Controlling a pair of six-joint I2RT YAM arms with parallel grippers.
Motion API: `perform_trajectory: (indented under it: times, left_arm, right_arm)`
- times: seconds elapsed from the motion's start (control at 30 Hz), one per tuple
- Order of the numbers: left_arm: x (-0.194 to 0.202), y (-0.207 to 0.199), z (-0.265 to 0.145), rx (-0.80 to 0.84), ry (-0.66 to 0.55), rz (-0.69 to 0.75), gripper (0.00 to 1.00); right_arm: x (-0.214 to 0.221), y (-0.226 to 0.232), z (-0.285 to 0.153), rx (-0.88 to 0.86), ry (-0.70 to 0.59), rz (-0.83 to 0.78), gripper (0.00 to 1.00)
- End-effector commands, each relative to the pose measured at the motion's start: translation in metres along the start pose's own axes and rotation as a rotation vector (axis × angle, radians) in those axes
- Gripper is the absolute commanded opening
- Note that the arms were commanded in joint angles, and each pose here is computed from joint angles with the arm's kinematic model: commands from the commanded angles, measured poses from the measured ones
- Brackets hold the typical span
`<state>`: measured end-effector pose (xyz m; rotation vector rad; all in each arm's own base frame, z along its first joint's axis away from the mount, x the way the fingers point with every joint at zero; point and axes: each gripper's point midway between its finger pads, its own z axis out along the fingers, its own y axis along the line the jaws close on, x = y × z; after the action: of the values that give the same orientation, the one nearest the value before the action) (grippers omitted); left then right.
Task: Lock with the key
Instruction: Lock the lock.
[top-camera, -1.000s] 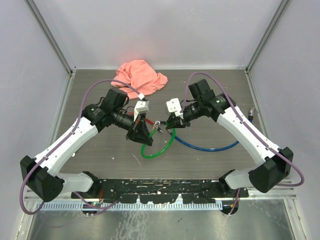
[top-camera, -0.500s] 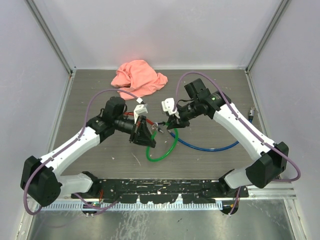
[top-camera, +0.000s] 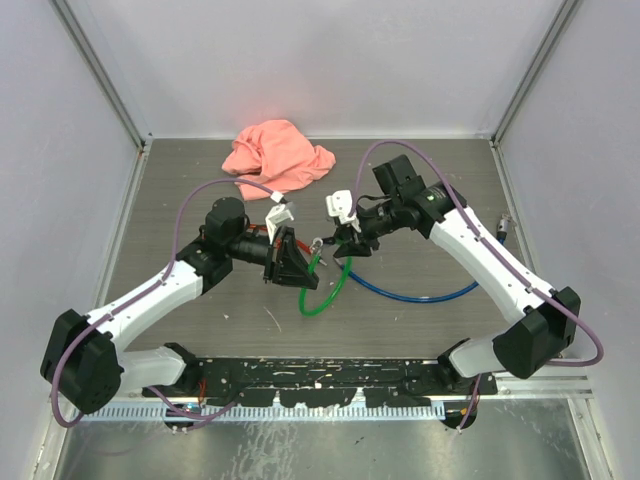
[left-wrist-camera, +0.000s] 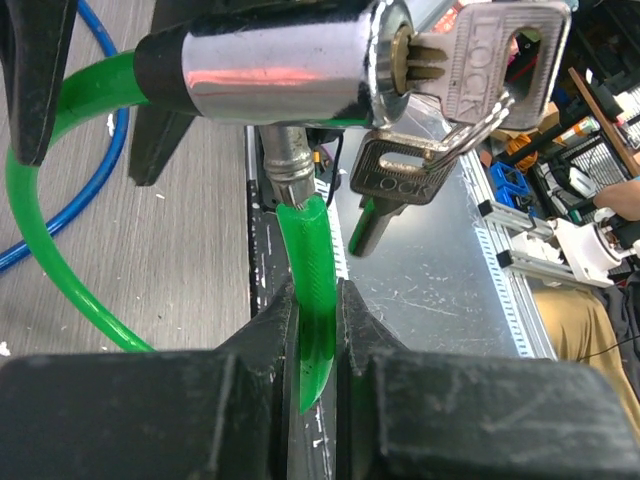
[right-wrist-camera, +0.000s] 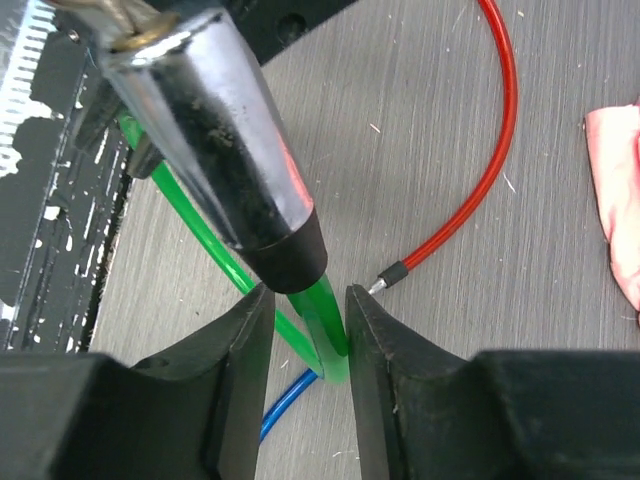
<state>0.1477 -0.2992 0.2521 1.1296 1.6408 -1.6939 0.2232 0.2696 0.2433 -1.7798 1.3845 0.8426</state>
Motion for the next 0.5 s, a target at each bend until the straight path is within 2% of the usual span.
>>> perform_trajectory:
  times: [0.0, 0.13, 0.23, 0.47]
  left_arm:
    - [-0.027, 0.004, -0.004, -0.058, -0.066, 0.175, 0.00]
    - [-0.026, 0.002, -0.005, -0.062, -0.065, 0.183, 0.00]
    - [-0.026, 0.002, -0.005, -0.062, -0.064, 0.189, 0.00]
    - [-0.021, 0.002, -0.005, -0.057, -0.057, 0.170, 0.00]
  right_arm:
    - [-0.049, 0.031, -0.018, -0.084, -0.180, -0.027, 0.43]
    - [-0.056, 0.039, -0.024, -0.109, -0.220, -0.040, 0.60]
    - [-0.060, 0.044, -0.026, -0.125, -0.240, -0.045, 0.68]
    - [-0.071, 0.047, -0.029, -0.137, -0.291, -0.019, 0.71]
